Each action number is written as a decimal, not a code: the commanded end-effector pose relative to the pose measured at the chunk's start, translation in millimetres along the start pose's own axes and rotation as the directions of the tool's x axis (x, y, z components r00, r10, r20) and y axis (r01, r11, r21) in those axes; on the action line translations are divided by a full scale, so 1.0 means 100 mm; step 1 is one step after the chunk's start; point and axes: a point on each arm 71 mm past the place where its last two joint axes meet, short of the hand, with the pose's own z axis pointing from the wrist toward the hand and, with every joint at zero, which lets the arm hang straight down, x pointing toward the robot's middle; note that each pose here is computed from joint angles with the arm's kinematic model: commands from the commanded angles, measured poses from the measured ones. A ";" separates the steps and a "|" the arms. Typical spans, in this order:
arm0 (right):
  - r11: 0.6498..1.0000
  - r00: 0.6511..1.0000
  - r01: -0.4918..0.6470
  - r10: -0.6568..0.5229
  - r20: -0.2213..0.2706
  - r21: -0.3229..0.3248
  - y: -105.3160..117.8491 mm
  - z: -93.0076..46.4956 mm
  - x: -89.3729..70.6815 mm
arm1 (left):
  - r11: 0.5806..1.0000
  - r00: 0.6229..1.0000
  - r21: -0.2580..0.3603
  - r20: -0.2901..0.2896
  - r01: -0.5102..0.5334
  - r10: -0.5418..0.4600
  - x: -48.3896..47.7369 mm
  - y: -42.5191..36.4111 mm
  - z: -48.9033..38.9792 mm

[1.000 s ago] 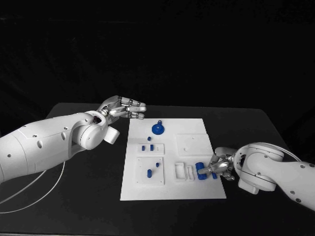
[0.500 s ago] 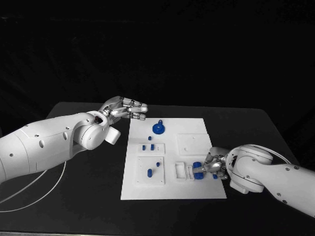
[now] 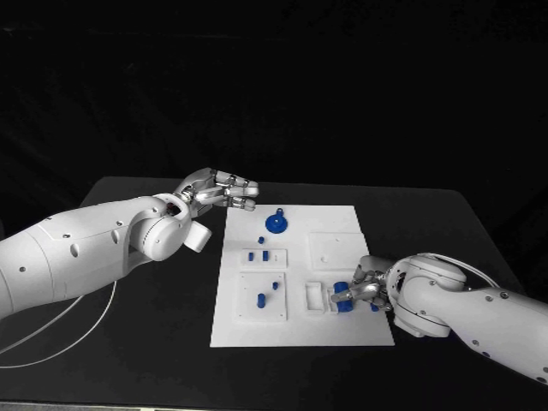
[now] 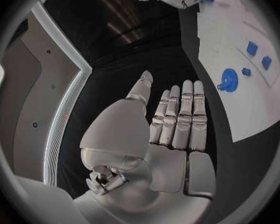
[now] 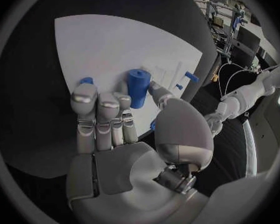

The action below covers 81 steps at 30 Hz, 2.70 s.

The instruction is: Assemble the parts on the task board

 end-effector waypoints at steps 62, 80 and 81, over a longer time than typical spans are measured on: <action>0.975 0.974 -0.222 0.220 -0.061 -0.028 0.22 -0.20 -0.04 | 1.000 0.999 -0.027 -0.047 -0.005 0.004 0.025 0.028 -0.008; 0.990 0.989 -0.130 0.125 -0.084 -0.055 0.38 -0.16 -0.01 | 0.999 0.999 -0.032 -0.051 -0.005 0.004 0.023 0.033 -0.013; 0.991 0.989 -0.124 0.119 -0.088 -0.056 0.39 -0.16 -0.01 | 0.999 0.999 -0.033 -0.052 -0.005 0.004 0.023 0.033 -0.013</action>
